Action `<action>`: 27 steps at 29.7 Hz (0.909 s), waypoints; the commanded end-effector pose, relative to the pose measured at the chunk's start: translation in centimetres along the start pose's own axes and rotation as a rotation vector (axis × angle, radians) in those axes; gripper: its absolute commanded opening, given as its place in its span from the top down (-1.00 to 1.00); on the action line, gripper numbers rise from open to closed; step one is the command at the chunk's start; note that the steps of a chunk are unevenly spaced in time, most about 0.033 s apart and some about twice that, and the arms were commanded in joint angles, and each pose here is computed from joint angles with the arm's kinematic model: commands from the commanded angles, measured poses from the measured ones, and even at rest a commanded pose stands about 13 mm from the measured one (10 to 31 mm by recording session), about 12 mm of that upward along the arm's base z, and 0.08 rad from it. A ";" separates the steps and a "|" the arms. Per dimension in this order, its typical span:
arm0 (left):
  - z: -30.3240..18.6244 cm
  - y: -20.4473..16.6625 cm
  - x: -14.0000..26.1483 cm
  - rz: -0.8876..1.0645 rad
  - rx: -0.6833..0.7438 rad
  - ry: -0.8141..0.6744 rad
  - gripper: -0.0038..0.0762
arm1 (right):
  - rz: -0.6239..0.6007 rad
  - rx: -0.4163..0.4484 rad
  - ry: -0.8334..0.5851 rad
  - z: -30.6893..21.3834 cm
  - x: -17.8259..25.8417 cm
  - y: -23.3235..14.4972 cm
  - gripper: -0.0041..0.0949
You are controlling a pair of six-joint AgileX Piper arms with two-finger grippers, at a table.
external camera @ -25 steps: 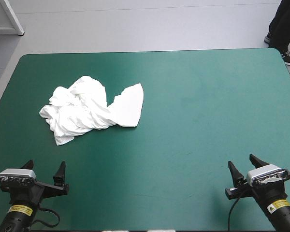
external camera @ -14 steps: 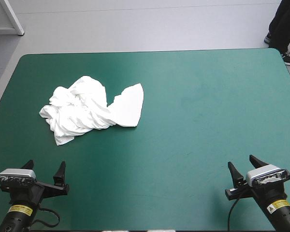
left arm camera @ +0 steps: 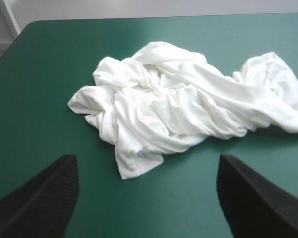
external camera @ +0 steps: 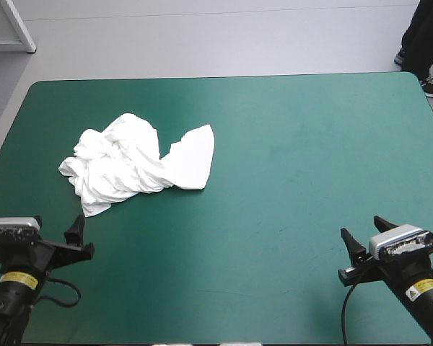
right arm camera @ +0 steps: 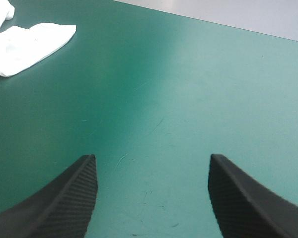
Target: Fold the cloth
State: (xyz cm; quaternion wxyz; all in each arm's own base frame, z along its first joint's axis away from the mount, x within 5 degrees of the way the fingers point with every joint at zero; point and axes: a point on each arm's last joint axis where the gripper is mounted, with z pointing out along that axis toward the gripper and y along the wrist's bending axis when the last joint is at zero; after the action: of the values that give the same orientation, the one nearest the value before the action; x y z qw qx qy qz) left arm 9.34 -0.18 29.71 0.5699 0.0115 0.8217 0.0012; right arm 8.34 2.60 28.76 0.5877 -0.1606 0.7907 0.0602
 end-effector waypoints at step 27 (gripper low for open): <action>24.0 8.3 -7.9 -0.199 -0.117 0.316 -0.40 | -0.006 -0.110 0.176 0.7 -11.7 -0.7 -0.30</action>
State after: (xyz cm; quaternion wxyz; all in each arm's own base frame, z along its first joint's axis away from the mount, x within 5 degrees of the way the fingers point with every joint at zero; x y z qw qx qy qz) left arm 33.20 7.34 27.03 0.3870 -0.1000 0.9166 0.0068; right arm 11.49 4.02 38.56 0.4825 -0.2043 0.8479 0.0803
